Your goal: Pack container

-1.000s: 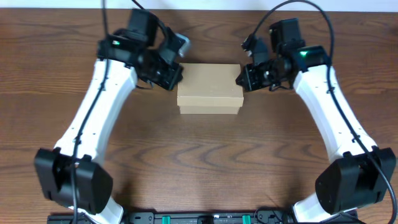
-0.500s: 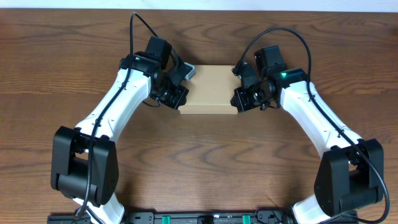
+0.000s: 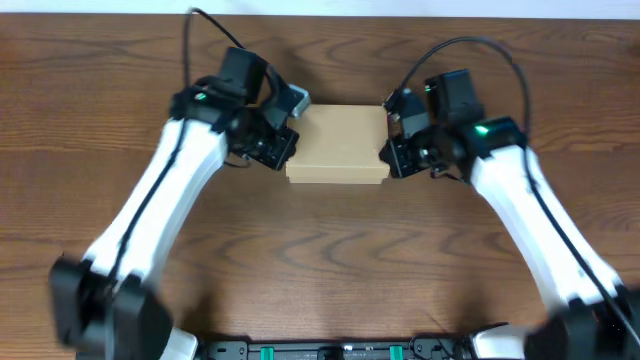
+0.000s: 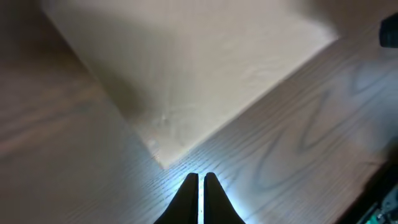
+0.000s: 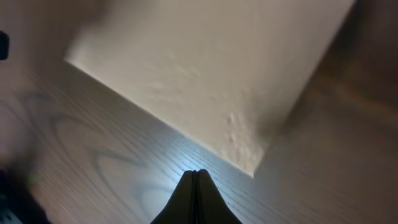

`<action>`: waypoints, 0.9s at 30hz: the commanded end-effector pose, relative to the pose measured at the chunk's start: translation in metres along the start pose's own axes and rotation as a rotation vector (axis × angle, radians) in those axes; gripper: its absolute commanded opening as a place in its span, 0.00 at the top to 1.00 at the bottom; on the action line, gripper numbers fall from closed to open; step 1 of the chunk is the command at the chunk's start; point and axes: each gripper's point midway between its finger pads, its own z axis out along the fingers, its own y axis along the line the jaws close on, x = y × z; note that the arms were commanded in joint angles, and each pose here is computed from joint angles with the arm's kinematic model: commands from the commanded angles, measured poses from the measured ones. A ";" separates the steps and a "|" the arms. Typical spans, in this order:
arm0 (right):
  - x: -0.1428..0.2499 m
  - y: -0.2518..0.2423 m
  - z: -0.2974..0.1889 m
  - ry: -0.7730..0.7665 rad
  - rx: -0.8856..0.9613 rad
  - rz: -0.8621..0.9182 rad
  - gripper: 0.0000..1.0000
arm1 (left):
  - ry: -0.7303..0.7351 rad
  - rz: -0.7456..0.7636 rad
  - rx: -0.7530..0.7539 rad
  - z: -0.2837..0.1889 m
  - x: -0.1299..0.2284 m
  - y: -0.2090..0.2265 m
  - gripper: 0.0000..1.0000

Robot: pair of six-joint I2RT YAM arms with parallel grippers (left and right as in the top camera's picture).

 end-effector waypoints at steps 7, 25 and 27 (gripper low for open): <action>0.007 0.027 -0.095 -0.189 0.089 -0.099 0.99 | -0.107 0.034 -0.027 -0.095 0.030 -0.047 0.94; 0.082 0.023 -0.081 -0.119 0.072 0.191 0.01 | -0.151 0.058 -0.035 -0.089 0.104 -0.059 0.05; 0.082 0.023 -0.081 -0.119 0.072 0.191 0.01 | -0.147 0.056 -0.034 -0.088 0.104 -0.058 0.05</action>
